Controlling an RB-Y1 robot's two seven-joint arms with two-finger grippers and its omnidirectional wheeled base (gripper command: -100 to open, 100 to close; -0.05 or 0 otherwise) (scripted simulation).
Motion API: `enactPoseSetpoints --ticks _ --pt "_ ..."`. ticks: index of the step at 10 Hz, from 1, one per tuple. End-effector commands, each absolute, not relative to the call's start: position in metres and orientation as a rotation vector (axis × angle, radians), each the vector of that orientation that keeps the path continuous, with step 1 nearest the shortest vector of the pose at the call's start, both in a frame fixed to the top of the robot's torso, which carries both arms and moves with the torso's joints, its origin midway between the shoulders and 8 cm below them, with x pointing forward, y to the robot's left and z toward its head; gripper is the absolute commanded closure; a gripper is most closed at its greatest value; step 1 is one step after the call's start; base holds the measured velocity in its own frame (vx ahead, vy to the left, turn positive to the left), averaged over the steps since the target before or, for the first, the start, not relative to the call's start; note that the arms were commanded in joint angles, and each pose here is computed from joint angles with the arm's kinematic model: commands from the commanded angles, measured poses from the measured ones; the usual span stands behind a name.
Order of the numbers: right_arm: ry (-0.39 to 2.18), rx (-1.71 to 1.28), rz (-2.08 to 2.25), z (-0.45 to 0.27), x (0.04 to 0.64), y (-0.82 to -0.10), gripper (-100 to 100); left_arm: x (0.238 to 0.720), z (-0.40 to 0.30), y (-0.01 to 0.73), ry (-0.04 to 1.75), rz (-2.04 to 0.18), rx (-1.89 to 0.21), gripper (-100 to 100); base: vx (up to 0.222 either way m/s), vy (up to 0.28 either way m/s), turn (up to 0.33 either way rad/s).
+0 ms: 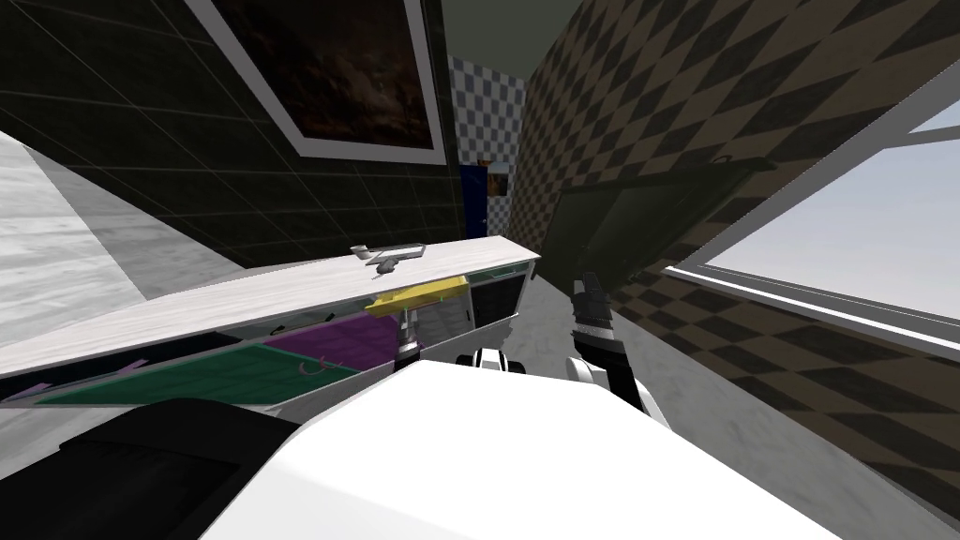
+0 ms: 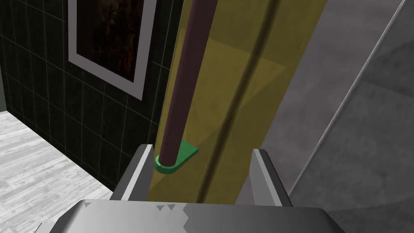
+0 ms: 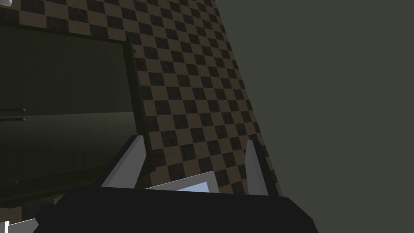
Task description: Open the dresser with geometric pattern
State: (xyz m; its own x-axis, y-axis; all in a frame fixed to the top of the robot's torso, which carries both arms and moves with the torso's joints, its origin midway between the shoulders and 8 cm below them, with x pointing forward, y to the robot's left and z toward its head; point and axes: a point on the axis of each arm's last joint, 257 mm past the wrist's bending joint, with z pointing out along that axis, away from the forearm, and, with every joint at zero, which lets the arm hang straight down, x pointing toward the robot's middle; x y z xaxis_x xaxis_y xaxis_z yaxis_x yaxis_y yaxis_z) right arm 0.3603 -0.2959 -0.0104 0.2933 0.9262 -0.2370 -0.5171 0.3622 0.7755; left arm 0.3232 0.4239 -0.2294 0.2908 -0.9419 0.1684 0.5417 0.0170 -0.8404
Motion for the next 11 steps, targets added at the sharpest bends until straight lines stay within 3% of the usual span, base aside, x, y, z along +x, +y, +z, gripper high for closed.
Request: enactPoseSetpoints --ticks 1,2,11 --pt "0.761 0.643 1.054 -0.010 0.360 -0.296 0 0.326 -0.229 0.427 0.524 -1.236 -0.988 100 -0.067 -0.049 0.005" --pt "0.761 0.643 1.054 -0.010 0.360 -0.296 0 0.335 -0.223 0.436 0.531 -1.236 -1.001 -100 -0.036 -0.041 0.022" --pt "0.761 0.643 1.054 -0.011 0.360 -0.296 0 0.365 -0.187 0.463 0.536 -1.251 -1.004 -100 -0.028 -0.038 0.013"
